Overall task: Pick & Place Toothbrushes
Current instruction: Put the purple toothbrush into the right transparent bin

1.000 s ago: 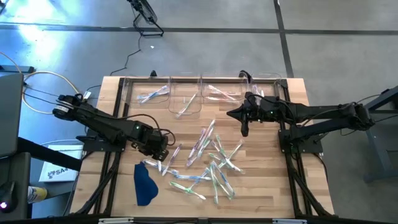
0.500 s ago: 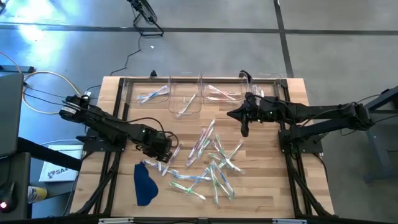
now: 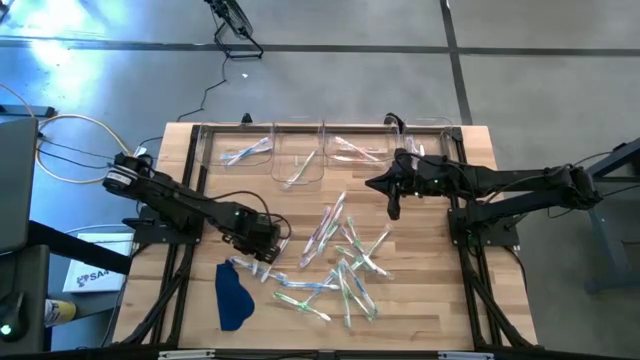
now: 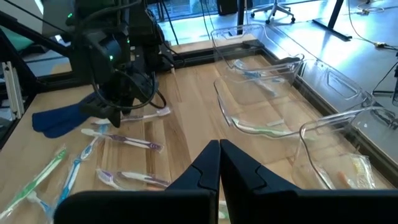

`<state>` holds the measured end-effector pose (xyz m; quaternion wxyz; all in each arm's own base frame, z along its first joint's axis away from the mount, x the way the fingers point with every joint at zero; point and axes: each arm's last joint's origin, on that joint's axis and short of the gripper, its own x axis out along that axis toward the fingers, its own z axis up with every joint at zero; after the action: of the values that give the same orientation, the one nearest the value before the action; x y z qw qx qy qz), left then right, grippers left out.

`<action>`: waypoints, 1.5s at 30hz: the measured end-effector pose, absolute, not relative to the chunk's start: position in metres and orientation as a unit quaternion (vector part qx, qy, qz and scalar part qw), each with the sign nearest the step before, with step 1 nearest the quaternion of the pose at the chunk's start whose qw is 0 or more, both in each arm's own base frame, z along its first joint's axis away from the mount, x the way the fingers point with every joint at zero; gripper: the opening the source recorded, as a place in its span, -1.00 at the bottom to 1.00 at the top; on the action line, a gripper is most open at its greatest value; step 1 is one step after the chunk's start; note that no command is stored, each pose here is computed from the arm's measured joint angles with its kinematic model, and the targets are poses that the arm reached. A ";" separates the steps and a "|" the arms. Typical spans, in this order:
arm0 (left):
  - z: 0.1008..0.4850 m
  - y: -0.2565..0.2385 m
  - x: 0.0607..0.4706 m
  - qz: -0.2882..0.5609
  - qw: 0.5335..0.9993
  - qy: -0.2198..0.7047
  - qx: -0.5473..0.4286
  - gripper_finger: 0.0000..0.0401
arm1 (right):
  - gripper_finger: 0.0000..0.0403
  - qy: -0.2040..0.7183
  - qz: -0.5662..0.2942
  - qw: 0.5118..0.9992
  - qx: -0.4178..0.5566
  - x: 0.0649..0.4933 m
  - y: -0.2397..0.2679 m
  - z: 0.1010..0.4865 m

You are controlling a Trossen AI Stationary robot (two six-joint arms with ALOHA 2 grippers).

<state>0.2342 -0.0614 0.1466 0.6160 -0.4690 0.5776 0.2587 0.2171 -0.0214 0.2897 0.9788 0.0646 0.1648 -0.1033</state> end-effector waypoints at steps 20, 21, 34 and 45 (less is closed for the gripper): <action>0.144 -0.061 0.231 0.266 0.606 0.590 -0.462 -0.68 | -0.98 0.167 -0.103 0.978 0.065 0.217 -0.021 0.289; 0.144 -0.061 0.231 0.266 0.606 0.591 -0.461 -0.70 | -0.98 0.167 -0.103 0.978 0.065 0.217 -0.021 0.289; 0.158 -0.065 0.242 0.221 0.625 0.585 -0.468 -0.78 | -0.98 0.167 -0.103 0.978 0.063 0.217 -0.021 0.289; 0.209 -0.064 0.262 0.248 0.687 0.563 -0.386 -0.78 | -0.98 0.168 -0.103 0.978 0.063 0.217 -0.021 0.289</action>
<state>0.2615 -0.0638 0.2090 0.6872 -0.3860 0.5633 0.2478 0.2169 -0.0214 0.2892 0.9784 0.0628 0.1679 -0.1027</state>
